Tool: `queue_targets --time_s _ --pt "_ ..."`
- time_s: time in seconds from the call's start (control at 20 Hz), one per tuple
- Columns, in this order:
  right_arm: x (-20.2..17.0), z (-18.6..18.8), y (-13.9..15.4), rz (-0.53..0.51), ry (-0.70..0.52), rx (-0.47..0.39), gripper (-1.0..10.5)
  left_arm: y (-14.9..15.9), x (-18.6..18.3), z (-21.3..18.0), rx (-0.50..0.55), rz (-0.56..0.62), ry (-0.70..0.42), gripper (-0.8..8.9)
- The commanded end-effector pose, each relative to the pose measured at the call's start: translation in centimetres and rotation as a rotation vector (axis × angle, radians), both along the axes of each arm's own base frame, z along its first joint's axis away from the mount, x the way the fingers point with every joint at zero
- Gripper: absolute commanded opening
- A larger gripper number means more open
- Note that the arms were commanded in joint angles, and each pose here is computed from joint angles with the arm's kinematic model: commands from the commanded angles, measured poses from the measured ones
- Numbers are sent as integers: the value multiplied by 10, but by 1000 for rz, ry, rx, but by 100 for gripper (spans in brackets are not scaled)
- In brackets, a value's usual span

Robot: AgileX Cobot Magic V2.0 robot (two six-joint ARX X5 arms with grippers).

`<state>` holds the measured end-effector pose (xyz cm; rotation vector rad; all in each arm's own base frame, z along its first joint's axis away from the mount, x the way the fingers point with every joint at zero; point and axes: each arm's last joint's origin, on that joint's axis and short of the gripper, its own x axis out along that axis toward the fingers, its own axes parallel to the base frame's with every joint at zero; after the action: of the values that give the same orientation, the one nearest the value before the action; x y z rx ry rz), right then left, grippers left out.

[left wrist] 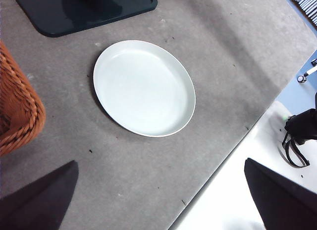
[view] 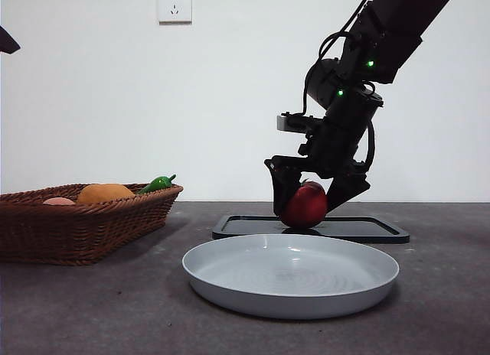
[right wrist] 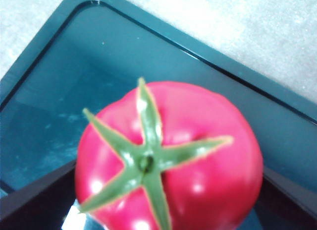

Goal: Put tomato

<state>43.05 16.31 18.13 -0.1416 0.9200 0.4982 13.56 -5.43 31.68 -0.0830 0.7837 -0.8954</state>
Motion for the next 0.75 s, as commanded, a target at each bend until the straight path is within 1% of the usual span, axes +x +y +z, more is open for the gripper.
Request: queue_targets --time_s 0.05,0.2,0.35,0.45,0.55,0.65,0.75 --pt "-1 17 2 8 -36 10 505 -1 1 6 -3 -13 -30 562" --pt "-14 43 -3 8 -31 9 505 -1 1 6 -3 -13 -30 562" --pt "-36 91 -11 -5 -71 35 506 -1 1 6 -3 -13 -30 562" --pt "-59 131 -19 -12 -129 67 506 -1 1 6 -3 -13 -30 562" --pt "-86 164 -29 -11 -158 78 505 -1 1 6 -3 -13 -31 562" --pt "-116 192 -41 -11 -169 82 505 -1 1 6 -3 -13 -31 562" --pt "-141 208 -50 -11 -172 83 505 -1 1 6 -3 -13 -31 562"
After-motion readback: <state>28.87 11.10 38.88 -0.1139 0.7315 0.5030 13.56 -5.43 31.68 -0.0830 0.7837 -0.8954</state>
